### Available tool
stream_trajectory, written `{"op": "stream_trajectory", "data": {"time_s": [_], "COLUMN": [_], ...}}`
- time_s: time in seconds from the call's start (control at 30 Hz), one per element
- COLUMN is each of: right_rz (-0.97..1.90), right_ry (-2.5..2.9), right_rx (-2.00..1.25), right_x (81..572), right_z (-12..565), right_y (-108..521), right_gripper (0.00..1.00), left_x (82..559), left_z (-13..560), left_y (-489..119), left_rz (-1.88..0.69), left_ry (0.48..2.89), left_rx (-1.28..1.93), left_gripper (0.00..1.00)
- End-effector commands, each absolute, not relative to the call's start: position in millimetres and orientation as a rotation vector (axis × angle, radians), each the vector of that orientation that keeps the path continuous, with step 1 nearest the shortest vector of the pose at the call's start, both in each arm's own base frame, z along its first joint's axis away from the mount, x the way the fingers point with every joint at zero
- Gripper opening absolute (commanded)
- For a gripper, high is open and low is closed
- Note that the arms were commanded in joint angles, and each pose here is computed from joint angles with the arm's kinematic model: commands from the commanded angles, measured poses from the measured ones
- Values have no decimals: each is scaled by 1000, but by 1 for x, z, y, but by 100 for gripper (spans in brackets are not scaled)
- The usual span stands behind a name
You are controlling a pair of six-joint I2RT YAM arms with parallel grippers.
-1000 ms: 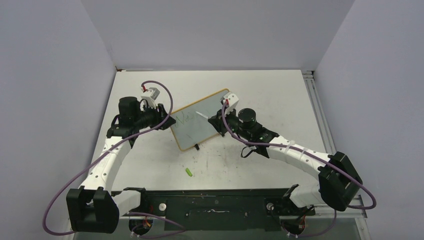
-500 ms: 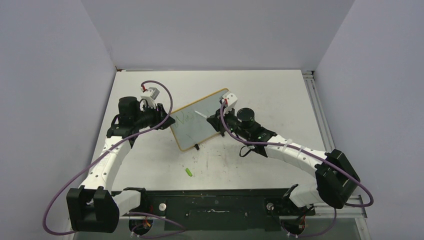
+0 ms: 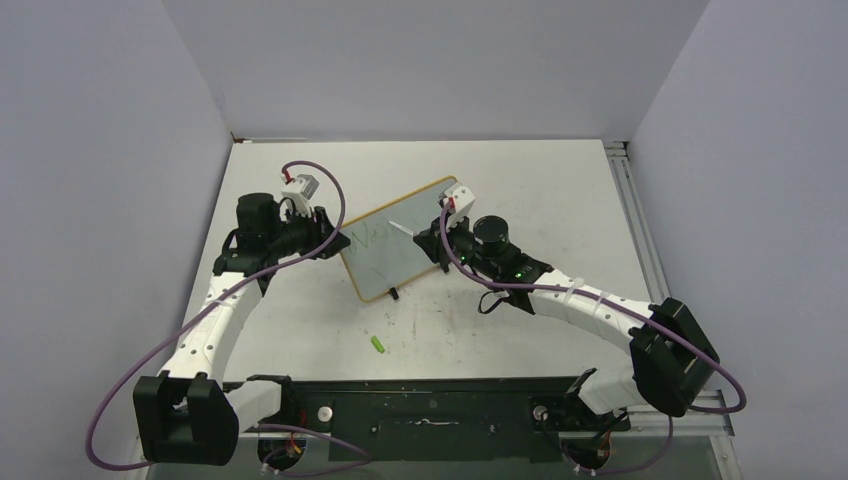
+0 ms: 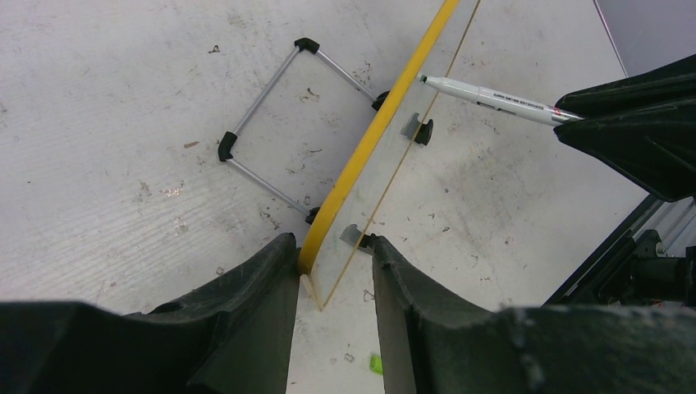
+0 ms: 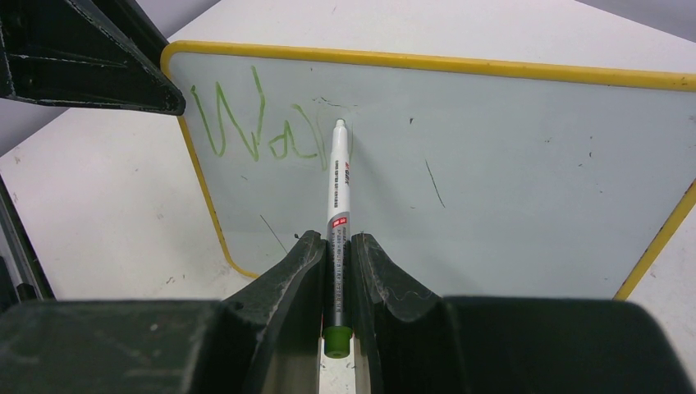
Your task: Write a sentence on the whiteboard
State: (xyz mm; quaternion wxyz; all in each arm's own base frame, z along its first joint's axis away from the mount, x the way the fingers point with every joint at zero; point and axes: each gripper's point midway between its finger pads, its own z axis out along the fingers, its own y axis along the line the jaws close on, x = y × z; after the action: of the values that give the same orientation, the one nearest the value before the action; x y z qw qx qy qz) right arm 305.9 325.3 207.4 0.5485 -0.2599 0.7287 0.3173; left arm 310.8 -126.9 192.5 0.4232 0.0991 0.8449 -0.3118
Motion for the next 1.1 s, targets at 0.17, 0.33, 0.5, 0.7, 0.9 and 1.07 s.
{"op": "stream_trajectory", "data": {"time_s": [0.17, 0.33, 0.5, 0.7, 0.9, 1.07], "right_rz": [715, 700, 694, 680, 670, 698], "right_ry": [1716, 1744, 1769, 1792, 1785, 1731], "right_rx": [-586, -587, -591, -595, -580, -551], "right_x": [313, 310, 306, 303, 304, 306], "right_z": [210, 199, 190, 181, 184, 203], "right_y": [322, 318, 315, 313, 311, 314], "right_gripper": [5, 5, 5, 5, 5, 5], "left_x": [317, 316, 316, 316, 316, 316], "left_z": [211, 212, 213, 213, 213, 213], "left_y": [-131, -131, -131, -131, -131, -132], "left_rz": [-789, -789, -792, -792, -792, -794], "left_ry": [2041, 2039, 2035, 2034, 2035, 2035], "left_rx": [295, 296, 299, 299, 299, 300], "left_gripper": [35, 35, 35, 35, 35, 35]}}
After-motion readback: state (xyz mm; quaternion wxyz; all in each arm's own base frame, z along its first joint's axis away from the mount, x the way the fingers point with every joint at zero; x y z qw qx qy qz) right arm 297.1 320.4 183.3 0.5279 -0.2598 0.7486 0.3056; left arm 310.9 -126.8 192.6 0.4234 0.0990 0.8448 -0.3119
